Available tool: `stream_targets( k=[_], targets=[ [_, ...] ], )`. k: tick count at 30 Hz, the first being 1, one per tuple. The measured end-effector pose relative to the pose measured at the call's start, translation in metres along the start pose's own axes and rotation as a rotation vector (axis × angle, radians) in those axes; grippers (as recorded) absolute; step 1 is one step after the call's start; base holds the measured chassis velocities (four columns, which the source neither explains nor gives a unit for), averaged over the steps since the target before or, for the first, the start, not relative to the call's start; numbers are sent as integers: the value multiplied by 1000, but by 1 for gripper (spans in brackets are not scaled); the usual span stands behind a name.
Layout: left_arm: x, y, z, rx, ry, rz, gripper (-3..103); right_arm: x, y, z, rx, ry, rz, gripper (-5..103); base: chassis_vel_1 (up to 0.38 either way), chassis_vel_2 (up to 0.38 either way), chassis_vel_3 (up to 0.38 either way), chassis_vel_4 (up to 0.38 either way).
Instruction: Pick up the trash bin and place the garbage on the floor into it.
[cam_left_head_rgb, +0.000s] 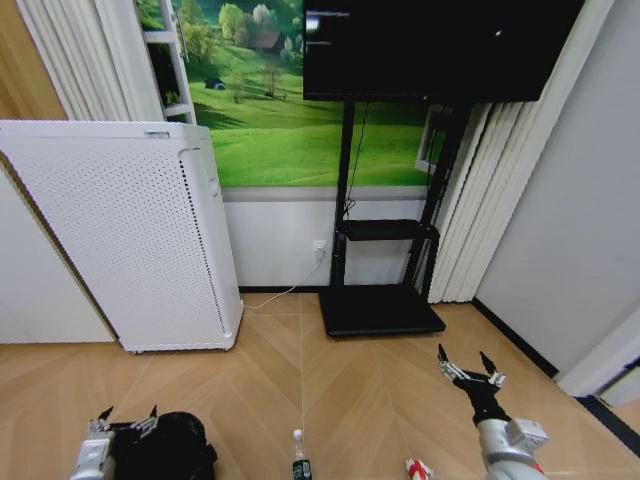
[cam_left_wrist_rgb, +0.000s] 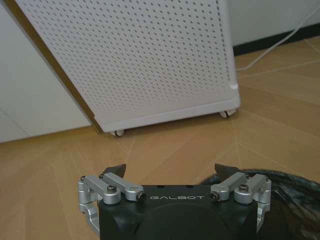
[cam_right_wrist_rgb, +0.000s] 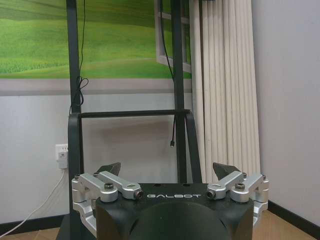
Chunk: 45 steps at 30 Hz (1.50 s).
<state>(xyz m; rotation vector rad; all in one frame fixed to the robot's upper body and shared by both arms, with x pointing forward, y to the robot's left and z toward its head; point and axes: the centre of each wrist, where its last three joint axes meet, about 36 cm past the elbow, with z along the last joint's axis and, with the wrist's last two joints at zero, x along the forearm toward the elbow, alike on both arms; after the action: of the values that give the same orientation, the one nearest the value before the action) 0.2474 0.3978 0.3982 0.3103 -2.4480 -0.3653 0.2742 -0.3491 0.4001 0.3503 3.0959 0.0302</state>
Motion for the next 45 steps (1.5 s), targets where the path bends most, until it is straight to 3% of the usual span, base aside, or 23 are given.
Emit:
stream_targets(
  k=[5,11,14,25,39,41,45],
  targets=[
    [3,1,8,20,144,116,100,1,-2,1,1,-3,6,100,0,0,0,0],
    [-6,7,9,1,217,127,99,0,-4,4,0,-2,10,100,0,0,0,0],
    [-14,14,11,-40,225,85,99,-1,-5,5,-1,-3,12,100,0,0,0,0],
    [-35,18,25,-58,247,46,99,-6,0,8,-8,2,10,100,0,0,0,0],
    [-54,9,37,-24,259,112,97,-6,-1,11,-1,12,14,100,0,0,0,0],
    [-54,9,38,-25,260,115,96,-6,-1,11,-1,12,14,100,0,0,0,0],
    [-52,8,43,-39,268,126,82,-8,0,11,-2,10,12,100,0,0,0,0]
  ],
)
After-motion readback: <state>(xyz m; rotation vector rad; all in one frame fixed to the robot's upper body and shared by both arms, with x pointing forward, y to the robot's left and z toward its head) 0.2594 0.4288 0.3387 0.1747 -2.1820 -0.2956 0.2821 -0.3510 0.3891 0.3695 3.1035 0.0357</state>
